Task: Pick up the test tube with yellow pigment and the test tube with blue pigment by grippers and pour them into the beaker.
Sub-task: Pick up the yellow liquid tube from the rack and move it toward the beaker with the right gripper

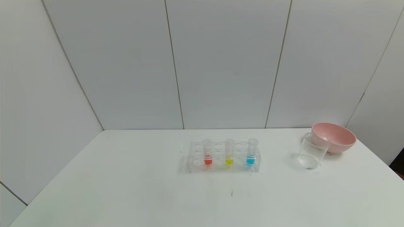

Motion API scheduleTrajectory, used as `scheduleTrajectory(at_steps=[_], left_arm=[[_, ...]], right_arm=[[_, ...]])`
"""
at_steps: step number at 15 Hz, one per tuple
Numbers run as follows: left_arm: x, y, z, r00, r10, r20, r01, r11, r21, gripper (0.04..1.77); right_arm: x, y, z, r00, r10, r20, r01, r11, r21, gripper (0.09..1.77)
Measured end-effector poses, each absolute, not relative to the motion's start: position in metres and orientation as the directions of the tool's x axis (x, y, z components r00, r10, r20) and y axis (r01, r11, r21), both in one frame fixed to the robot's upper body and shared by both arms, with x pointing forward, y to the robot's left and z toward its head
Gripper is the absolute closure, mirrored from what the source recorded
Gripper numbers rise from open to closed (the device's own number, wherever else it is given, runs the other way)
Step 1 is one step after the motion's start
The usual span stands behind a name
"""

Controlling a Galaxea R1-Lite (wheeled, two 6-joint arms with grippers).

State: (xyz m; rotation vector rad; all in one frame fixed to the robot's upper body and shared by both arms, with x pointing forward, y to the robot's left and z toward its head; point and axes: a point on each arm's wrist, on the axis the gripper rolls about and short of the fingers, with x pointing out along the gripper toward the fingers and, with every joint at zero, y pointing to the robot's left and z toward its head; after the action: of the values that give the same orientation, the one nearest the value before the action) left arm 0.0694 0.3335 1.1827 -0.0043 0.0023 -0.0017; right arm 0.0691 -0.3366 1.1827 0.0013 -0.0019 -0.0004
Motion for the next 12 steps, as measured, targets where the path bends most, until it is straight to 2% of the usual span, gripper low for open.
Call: scheduleTrajectory(at_steps=[7, 12], left_arm=[[0.069, 0.334, 1.183, 1.0, -0.002, -0.002, 0.002, 1.0, -0.004, 0.05], [0.069, 0.334, 1.183, 1.0, -0.002, -0.003, 0.002, 1.0, -0.004, 0.05]], right_arm=[[0.069, -0.337, 1.183, 1.0, -0.002, 0.0, 0.002, 1.0, 0.003, 0.15], [0.066, -0.337, 1.209, 0.999, -0.001, 0.047, 0.0, 1.0, 0.005, 0.15]])
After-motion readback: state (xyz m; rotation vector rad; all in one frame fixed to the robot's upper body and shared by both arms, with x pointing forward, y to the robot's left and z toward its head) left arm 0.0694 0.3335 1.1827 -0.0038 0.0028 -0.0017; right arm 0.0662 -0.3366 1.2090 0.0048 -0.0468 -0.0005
